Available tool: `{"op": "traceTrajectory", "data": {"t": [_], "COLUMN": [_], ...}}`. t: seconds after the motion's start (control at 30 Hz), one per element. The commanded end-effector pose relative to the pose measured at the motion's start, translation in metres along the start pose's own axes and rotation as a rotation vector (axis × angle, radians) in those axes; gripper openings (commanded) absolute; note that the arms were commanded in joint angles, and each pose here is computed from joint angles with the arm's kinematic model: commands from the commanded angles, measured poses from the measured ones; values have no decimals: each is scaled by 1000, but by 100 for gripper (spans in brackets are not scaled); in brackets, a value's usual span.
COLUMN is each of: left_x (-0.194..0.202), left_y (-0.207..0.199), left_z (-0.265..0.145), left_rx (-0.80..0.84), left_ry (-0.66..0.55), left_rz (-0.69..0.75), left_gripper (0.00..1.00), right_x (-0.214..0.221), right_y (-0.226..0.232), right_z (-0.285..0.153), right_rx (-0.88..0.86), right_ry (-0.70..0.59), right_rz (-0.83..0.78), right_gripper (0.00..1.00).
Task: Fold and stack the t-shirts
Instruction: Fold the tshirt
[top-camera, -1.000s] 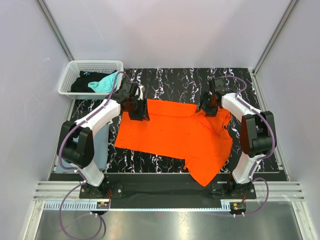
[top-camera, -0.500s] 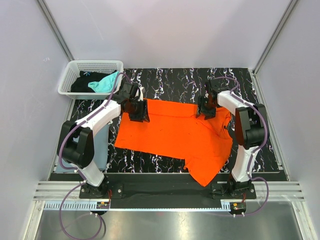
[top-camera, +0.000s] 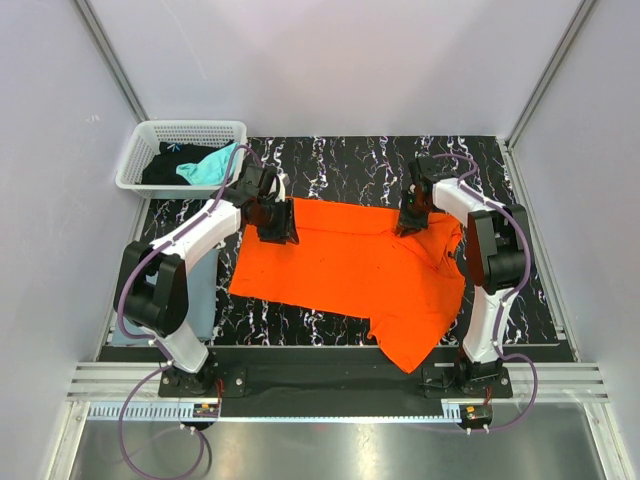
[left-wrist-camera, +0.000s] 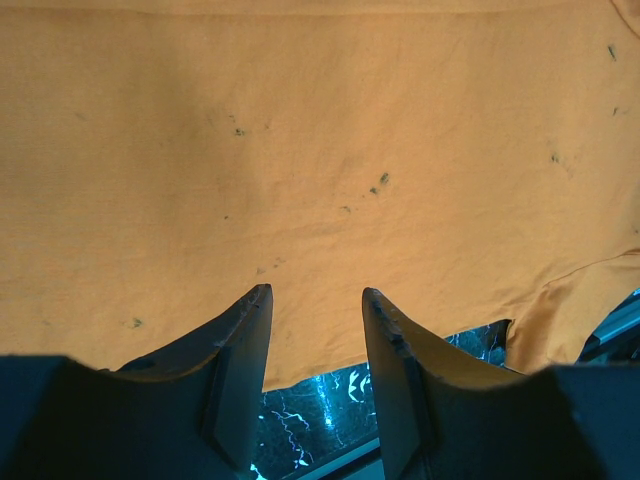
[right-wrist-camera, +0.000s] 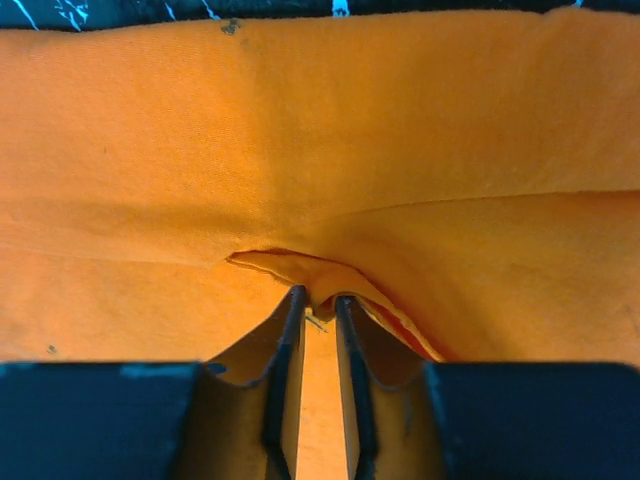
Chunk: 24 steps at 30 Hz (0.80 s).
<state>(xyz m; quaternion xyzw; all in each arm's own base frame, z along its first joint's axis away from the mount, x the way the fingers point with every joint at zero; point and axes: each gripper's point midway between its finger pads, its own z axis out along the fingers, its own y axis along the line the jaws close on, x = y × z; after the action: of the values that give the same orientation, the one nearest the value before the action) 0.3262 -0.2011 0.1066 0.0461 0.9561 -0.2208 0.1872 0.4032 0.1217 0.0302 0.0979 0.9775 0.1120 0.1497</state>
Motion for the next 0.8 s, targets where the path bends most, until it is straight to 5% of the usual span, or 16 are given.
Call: {"op": "traceTrajectory", "data": {"t": [0.0, 0.2, 0.77], "left_x": [-6, -7, -42], "left_y": [-5, -3, 32], "left_z": [-8, -7, -10], "left_rx": [31, 25, -38], "left_ry": [-33, -33, -95], "left_rz": [18, 13, -91], "left_gripper": [46, 46, 46], "right_x": [-7, 1, 49], "right_y": [4, -1, 21], "right_z": [-2, -15, -39], "right_rx": [3, 21, -63], "right_ry": [-9, 2, 91], "right_rz": [23, 24, 165], "right_gripper": [19, 0, 0]}}
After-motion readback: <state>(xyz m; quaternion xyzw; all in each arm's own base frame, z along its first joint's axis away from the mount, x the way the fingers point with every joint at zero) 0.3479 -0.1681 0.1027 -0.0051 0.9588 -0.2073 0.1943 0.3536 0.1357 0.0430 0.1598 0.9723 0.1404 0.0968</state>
